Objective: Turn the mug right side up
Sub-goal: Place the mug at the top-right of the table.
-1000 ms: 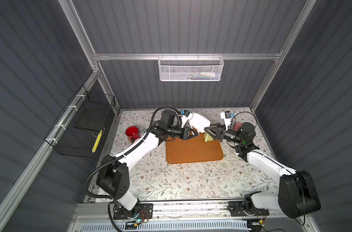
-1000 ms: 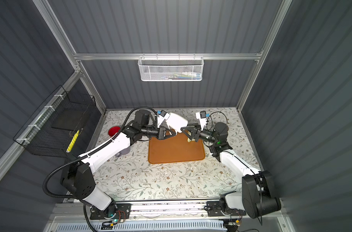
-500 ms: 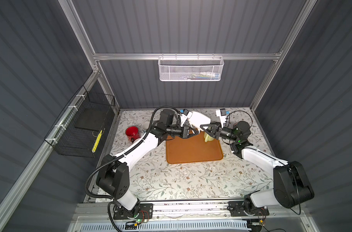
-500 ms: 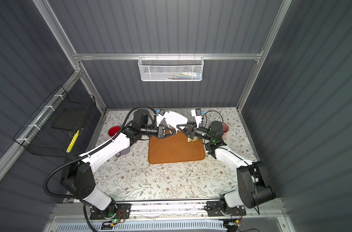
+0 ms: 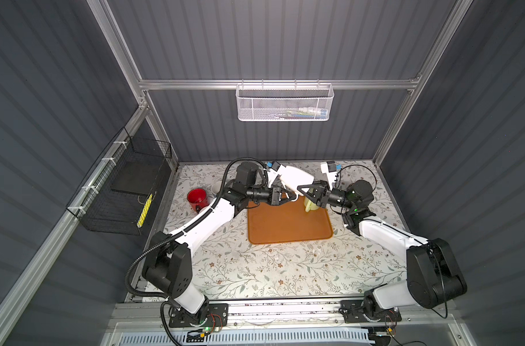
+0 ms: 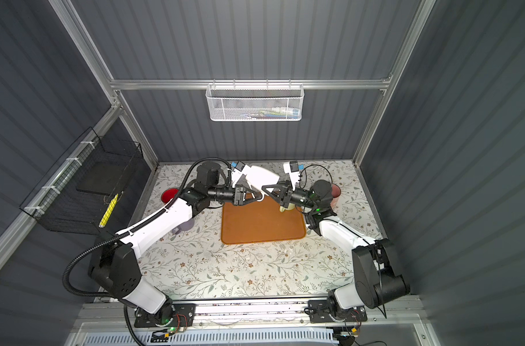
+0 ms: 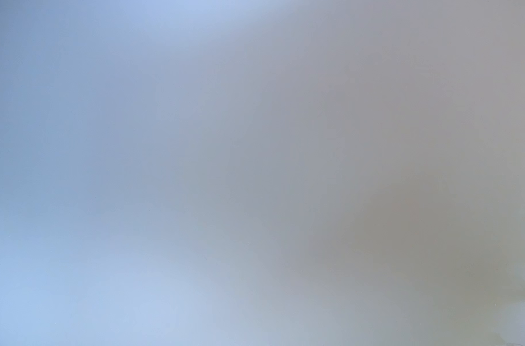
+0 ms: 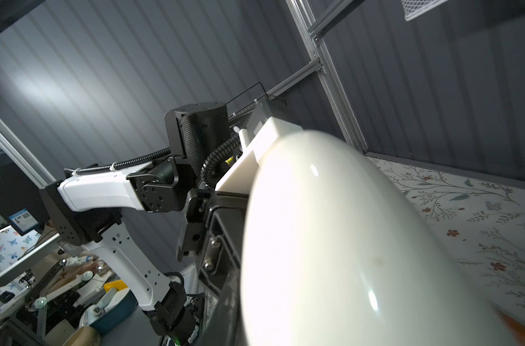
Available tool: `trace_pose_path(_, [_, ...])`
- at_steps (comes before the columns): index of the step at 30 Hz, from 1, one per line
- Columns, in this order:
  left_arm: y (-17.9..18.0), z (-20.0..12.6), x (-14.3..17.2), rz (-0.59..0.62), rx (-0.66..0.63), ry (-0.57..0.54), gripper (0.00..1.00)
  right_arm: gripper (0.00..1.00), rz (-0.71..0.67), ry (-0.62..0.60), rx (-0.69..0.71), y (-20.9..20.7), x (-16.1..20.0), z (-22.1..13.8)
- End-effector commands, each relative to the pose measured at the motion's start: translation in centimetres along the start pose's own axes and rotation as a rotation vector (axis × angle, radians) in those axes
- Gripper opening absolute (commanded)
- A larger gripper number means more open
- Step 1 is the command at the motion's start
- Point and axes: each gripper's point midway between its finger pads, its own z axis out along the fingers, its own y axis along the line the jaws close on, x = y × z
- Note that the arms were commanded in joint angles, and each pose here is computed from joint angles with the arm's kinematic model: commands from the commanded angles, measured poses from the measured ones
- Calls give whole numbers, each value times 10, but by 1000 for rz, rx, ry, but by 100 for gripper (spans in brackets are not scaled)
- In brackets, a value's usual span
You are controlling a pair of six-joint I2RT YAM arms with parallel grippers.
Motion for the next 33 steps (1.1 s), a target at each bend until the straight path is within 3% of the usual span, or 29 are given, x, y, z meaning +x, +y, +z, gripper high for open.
trace_pose_path(1, [-4,-5,-5,69,-53,-31,56,0,-39,-44,7,9,-19,2])
trace_pose_path(5, [0,-7,-7,71,-80,-46,65,0,-38,-50,22,9,-20,1])
trace_pose_path(17, [19,-20,1,72,-192,-31,69,0,25,-5,145,-20,-4,0])
trace_pose_path(28, [75,-110,-26,85,-679,-170,75,0,34,203,530,-37,9,-32])
trace_pose_path(33, [93,-123,-30,84,-795,-198,75,0,64,286,708,-29,10,-62])
